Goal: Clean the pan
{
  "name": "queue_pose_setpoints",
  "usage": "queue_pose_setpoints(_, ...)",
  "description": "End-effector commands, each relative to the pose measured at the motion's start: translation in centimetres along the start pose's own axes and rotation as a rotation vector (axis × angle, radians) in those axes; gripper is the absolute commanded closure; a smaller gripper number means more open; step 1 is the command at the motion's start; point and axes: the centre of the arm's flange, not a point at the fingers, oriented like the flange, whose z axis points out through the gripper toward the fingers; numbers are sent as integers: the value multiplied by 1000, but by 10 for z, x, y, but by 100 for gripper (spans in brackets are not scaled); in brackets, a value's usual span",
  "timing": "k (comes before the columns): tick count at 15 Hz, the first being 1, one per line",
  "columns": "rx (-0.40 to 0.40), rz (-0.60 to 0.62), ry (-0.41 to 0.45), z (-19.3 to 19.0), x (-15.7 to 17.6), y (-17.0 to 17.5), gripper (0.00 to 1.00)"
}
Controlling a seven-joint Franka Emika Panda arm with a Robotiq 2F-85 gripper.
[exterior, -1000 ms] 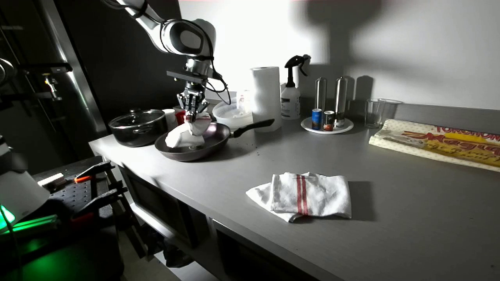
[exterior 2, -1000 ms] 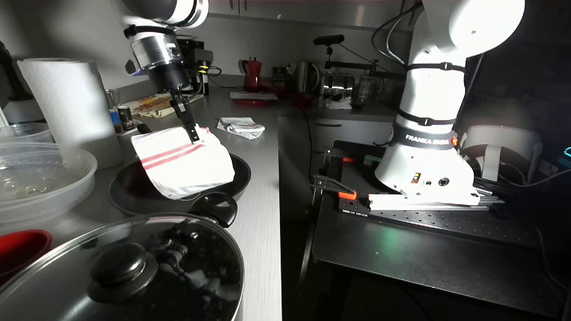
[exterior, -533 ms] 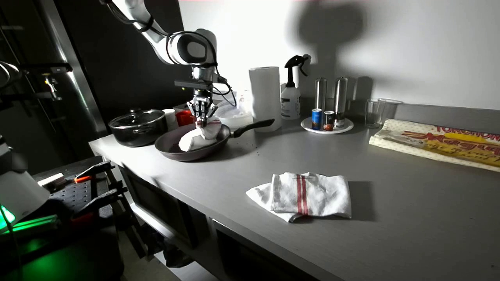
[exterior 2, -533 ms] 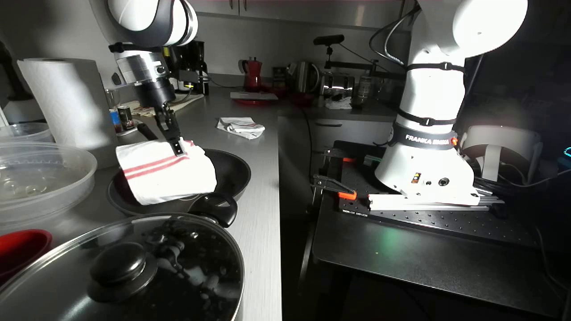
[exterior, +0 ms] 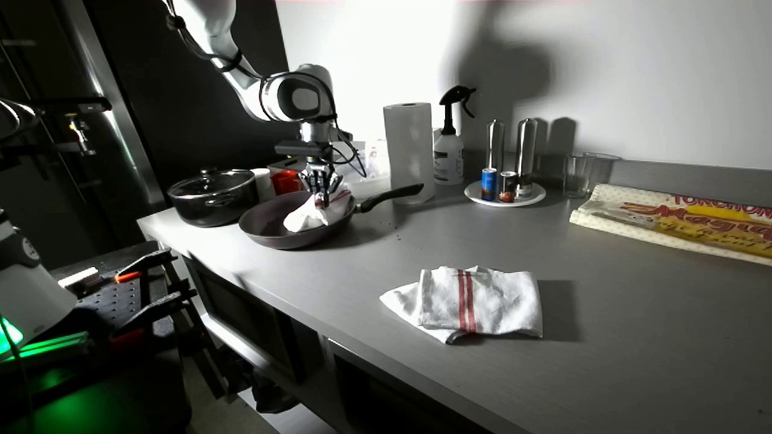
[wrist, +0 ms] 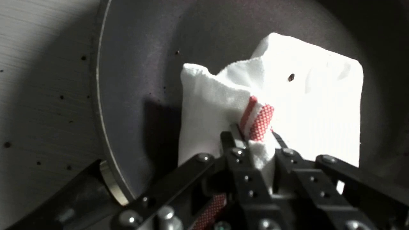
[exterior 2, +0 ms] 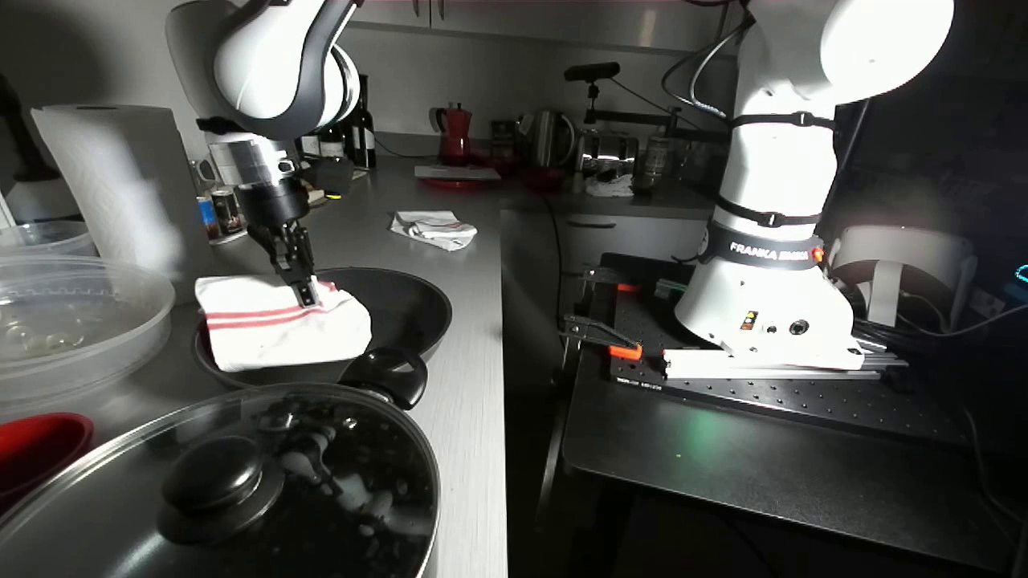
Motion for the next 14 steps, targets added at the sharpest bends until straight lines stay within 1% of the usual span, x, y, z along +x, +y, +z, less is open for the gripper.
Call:
queue_pose_setpoints(1,0,1,0,2,0,0,84)
queue_pose_setpoints(6,-1,1,2,2,0,1,84)
queue_pose_setpoints(7,-1,1,2,2,0,1,96)
queue_pose_setpoints(10,-19,-45,-35,4,3,24,96)
queue_pose_setpoints(14,-45,-95,-91,20,5,49,96)
